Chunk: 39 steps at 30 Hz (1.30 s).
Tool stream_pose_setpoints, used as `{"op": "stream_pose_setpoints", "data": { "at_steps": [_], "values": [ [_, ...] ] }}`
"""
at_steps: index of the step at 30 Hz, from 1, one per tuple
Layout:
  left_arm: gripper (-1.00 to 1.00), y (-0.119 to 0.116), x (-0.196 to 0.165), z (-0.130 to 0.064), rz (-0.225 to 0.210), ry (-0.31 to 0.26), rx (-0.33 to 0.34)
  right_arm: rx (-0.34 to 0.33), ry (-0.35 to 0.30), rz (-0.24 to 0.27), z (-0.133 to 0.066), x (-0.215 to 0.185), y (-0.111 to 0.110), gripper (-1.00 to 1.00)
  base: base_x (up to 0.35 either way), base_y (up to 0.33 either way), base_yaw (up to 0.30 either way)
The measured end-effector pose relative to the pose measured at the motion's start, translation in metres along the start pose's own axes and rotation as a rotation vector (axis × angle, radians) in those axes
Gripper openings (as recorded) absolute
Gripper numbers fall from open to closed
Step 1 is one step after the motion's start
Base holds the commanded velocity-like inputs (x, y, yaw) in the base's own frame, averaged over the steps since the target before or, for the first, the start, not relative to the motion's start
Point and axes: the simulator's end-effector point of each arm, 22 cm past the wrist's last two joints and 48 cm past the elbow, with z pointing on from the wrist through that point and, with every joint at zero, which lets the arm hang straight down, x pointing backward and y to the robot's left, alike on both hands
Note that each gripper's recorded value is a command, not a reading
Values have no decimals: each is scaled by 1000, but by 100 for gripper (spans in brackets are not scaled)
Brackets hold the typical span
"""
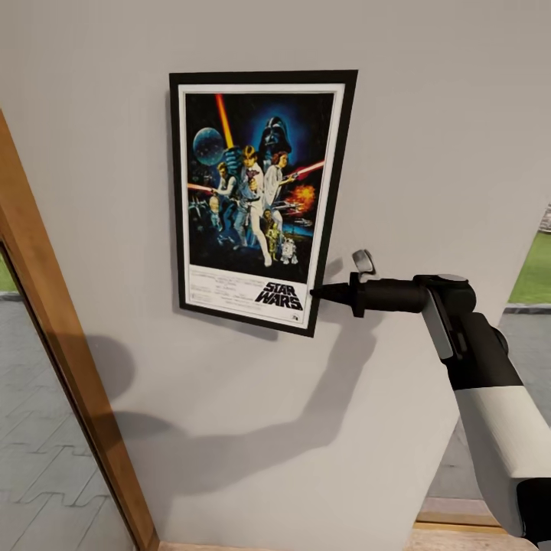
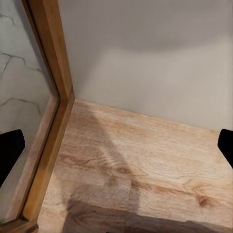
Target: Pick up the poster from the kitchen countertop and hang it on one of the wall nails in the kitchen.
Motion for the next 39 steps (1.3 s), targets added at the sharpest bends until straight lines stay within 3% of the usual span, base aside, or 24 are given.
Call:
{"op": "stream_pose_setpoints", "data": {
  "at_steps": [8,39],
  "values": [
    [100,0,0,0,0,0,0,-35,1,-1,0,0,8,-100,0,0,0],
    [100,0,0,0,0,-1,0,-40,1,-1,0,0,9,-100,0,0,0]
  ]
}}
